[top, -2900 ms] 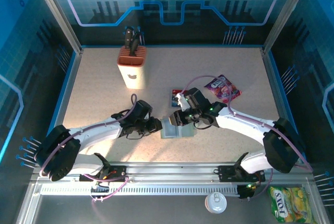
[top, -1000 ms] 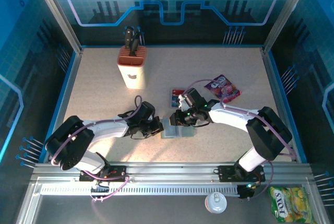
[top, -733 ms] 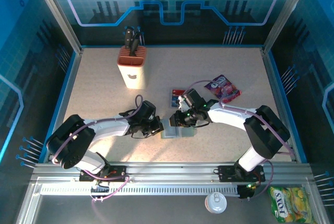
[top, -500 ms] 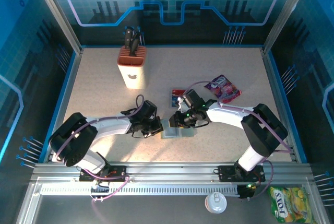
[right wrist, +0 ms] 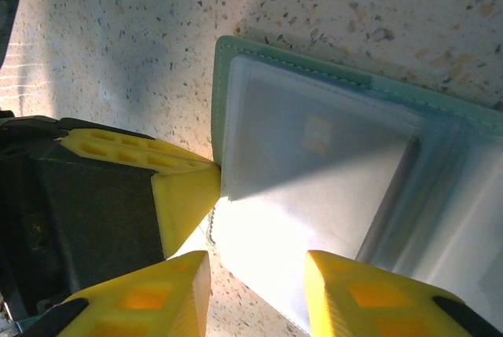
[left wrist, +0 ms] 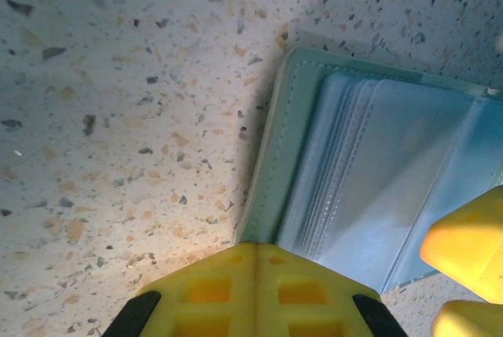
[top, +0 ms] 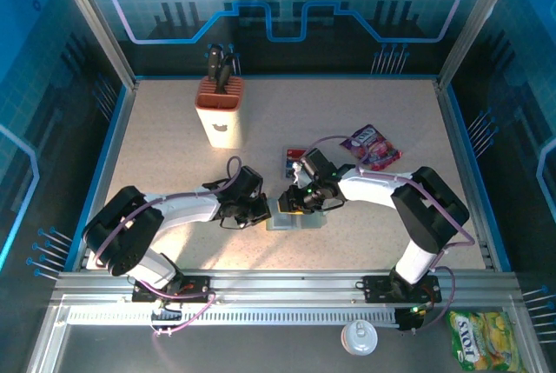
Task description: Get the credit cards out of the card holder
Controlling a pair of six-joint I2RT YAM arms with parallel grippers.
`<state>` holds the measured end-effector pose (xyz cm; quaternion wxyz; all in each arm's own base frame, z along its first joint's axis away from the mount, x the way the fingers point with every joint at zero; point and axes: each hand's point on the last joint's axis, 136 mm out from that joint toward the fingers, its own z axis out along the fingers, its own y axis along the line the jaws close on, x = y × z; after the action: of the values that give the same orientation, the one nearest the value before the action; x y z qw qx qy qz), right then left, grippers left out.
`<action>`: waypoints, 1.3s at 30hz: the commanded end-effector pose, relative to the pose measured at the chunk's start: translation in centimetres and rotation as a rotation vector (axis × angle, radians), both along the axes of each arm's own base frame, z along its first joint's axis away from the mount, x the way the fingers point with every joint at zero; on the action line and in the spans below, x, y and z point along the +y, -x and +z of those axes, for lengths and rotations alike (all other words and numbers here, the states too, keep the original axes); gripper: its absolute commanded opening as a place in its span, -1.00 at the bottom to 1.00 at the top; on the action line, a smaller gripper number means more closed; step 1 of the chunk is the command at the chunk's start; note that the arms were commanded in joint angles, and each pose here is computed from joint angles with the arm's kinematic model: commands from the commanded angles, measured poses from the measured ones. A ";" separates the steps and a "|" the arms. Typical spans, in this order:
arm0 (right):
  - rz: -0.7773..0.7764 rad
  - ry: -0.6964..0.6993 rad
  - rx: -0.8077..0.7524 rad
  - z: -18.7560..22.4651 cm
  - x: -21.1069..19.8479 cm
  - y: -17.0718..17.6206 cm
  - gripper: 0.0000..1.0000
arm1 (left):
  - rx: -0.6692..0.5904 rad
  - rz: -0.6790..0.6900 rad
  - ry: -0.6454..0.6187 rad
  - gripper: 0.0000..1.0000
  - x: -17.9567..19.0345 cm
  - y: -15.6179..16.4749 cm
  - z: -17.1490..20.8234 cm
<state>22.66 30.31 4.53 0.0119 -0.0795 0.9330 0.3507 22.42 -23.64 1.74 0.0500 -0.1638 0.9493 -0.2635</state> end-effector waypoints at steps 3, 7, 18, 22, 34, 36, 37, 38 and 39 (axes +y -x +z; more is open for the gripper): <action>-0.005 -0.025 0.016 0.3 0.6 -0.5 -0.22 | 0.012 -0.013 -0.049 -1.00 0.4 0.1 -0.4; -0.006 -0.032 0.029 0.1 0.7 -0.4 -0.21 | 0.013 -0.014 -0.050 -1.00 0.5 0.2 -0.4; 0.004 -0.033 0.060 -0.7 1.1 0.2 -0.23 | 0.008 -0.007 -0.058 -1.00 0.8 0.3 -0.4; -0.004 0.027 0.063 -1.3 0.2 0.3 -0.23 | 0.006 -0.008 -0.058 -1.00 0.8 0.3 -0.4; -0.020 0.102 0.018 -0.9 -1.9 0.0 -0.23 | -0.001 -0.006 -0.067 -1.00 1.0 0.3 -0.1; -0.018 0.099 0.022 -1.0 -1.9 0.0 -0.23 | -0.004 -0.004 -0.071 -1.00 1.1 0.3 0.0; -0.018 0.096 0.023 -1.0 -1.9 0.0 -0.23 | -0.008 -0.003 -0.069 -1.00 1.1 0.3 0.1; -0.015 0.093 0.024 -1.0 -1.9 0.1 -0.23 | -0.012 -0.001 -0.070 -1.00 1.2 0.2 0.2; -0.015 0.092 0.024 -1.0 -1.9 0.1 -0.23 | -0.015 -0.001 -0.074 -1.00 1.3 0.2 0.3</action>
<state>22.40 29.10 3.19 -0.0042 -0.0696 0.9469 0.3139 22.49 -23.19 1.70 0.0548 -0.1676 0.9516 -0.2517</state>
